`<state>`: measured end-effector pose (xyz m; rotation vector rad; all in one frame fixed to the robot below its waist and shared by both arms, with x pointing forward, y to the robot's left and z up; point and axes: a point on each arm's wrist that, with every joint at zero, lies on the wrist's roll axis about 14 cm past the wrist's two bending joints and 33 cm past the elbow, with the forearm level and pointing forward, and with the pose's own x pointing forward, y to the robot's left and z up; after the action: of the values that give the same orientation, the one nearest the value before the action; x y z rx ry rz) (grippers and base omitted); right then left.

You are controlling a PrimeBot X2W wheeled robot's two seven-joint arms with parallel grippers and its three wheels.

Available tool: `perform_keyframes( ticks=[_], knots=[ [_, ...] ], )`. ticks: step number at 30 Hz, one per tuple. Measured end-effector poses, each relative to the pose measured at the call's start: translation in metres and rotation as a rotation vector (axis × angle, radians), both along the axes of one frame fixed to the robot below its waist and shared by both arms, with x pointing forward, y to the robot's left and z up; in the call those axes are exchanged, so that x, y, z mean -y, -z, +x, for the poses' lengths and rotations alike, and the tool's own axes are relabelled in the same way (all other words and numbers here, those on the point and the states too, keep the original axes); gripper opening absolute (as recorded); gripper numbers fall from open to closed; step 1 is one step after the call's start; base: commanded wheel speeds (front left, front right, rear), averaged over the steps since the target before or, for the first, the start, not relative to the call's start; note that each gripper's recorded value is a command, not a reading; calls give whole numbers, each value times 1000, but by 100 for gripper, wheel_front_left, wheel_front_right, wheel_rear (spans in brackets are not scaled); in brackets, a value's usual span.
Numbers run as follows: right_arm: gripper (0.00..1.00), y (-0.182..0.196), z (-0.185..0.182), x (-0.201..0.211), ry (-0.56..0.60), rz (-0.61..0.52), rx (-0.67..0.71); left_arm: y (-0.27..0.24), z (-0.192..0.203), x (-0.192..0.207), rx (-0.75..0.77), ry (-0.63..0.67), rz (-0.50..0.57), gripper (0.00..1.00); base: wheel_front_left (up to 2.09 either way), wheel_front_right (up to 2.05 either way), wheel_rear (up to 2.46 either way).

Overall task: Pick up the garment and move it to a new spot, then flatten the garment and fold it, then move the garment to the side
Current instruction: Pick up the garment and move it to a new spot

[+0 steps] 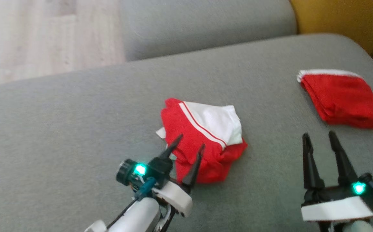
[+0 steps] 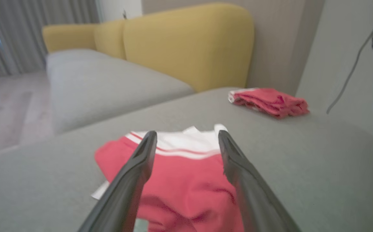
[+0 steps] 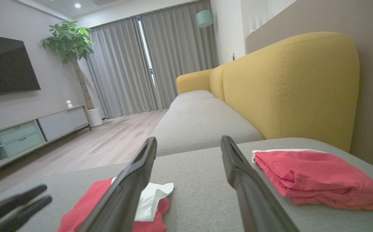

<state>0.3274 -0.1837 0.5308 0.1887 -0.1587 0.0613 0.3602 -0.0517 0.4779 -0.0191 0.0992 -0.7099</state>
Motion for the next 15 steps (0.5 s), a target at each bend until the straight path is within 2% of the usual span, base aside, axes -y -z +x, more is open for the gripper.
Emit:
perform_keyframes(
  ticks=[4, 11, 15],
  knots=[
    [100, 4, -4, -15, -41, -9, -8, -38, 6, -42, 117, -190, -60, 100, 0, 0, 0],
    [100, 21, -22, -29, -88, -49, -52, -26, -32, -143, 129, -523, -46, 100, 0, 0, 0],
    [100, 31, -32, -34, -104, -58, -77, -34, -55, -174, 183, -641, -37, 100, 0, 0, 0]
  ],
)
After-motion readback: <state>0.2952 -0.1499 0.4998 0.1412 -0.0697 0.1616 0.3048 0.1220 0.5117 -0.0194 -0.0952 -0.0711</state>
